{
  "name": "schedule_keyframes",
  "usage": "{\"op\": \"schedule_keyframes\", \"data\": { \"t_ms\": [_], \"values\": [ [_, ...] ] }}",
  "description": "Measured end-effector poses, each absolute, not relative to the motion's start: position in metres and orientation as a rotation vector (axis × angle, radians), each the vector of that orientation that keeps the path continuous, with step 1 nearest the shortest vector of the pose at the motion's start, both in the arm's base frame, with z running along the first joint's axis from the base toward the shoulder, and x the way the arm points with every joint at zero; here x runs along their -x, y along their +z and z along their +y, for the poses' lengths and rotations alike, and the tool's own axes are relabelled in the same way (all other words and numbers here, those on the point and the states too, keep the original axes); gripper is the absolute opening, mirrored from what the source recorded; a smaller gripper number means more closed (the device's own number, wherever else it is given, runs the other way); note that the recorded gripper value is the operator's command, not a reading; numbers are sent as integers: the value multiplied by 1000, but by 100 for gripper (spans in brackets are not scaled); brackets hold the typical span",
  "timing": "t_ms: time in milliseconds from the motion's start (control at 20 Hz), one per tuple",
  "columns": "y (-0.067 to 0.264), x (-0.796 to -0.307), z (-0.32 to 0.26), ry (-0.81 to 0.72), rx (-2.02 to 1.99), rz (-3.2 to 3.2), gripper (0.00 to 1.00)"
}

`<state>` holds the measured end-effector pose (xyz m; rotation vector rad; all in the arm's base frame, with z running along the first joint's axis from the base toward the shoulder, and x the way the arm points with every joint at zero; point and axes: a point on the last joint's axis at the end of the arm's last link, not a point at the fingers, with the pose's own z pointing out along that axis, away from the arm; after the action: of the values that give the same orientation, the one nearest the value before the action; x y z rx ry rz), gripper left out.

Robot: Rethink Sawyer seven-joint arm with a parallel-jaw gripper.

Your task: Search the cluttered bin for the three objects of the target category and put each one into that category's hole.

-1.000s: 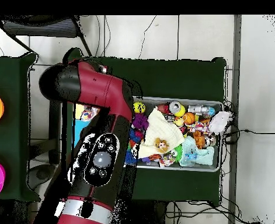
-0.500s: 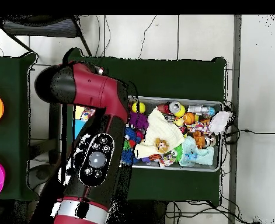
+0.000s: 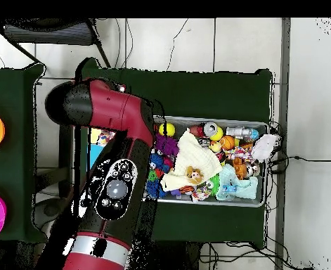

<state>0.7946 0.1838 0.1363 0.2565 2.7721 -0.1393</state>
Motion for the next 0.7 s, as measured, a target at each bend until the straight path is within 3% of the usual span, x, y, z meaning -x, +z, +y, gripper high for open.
{"op": "schedule_keyframes", "data": {
  "t_ms": [700],
  "values": [
    [121,-778,184,-146,-259,2886,0]
  ]
}}
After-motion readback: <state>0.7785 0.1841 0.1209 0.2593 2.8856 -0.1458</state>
